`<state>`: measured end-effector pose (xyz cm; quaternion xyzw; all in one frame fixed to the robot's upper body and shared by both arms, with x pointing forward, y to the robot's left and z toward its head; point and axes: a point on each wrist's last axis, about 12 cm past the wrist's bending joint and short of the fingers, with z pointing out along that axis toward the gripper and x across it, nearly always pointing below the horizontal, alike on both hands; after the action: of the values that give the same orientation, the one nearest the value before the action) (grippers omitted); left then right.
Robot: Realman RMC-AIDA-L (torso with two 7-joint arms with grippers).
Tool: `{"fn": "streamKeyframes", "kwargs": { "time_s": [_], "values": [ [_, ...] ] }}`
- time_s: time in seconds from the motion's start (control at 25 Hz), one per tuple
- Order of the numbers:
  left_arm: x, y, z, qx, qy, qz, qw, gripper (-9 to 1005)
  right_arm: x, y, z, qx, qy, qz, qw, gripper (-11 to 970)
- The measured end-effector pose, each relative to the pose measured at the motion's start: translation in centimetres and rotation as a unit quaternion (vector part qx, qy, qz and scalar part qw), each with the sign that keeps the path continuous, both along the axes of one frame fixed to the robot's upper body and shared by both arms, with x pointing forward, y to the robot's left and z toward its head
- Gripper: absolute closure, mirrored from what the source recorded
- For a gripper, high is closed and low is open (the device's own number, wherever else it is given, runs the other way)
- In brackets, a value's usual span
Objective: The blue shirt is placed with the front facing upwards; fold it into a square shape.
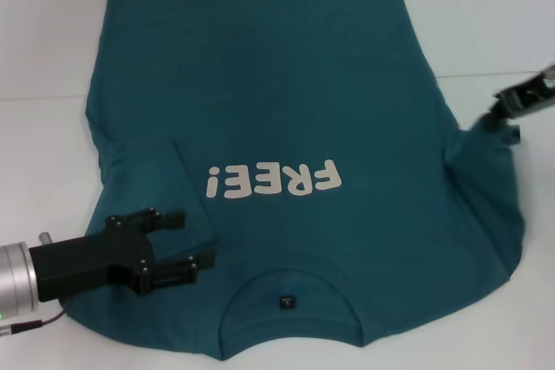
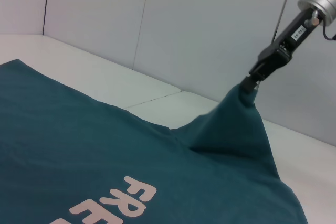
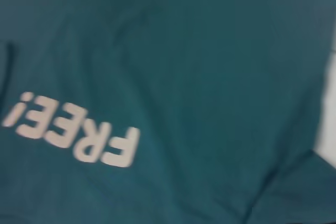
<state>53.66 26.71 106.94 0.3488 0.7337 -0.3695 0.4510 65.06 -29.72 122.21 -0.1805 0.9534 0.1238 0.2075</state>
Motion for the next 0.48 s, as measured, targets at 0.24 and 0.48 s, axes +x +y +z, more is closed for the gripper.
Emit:
{"fn": "streamKeyframes", "kwargs": {
  "time_s": [0.24,0.48],
  "values": [
    [0.0,0.1,0.1,-0.001,0.000,-0.002,1.000,149,0.5,3.7,0.2,-0.025,0.010,0.047,0.999,814],
    [0.0,0.1,0.0,0.000,0.001,0.000,1.000,150,0.5,6.9,-1.2,-0.050,0.034,0.090,0.994,805]
  ]
}}
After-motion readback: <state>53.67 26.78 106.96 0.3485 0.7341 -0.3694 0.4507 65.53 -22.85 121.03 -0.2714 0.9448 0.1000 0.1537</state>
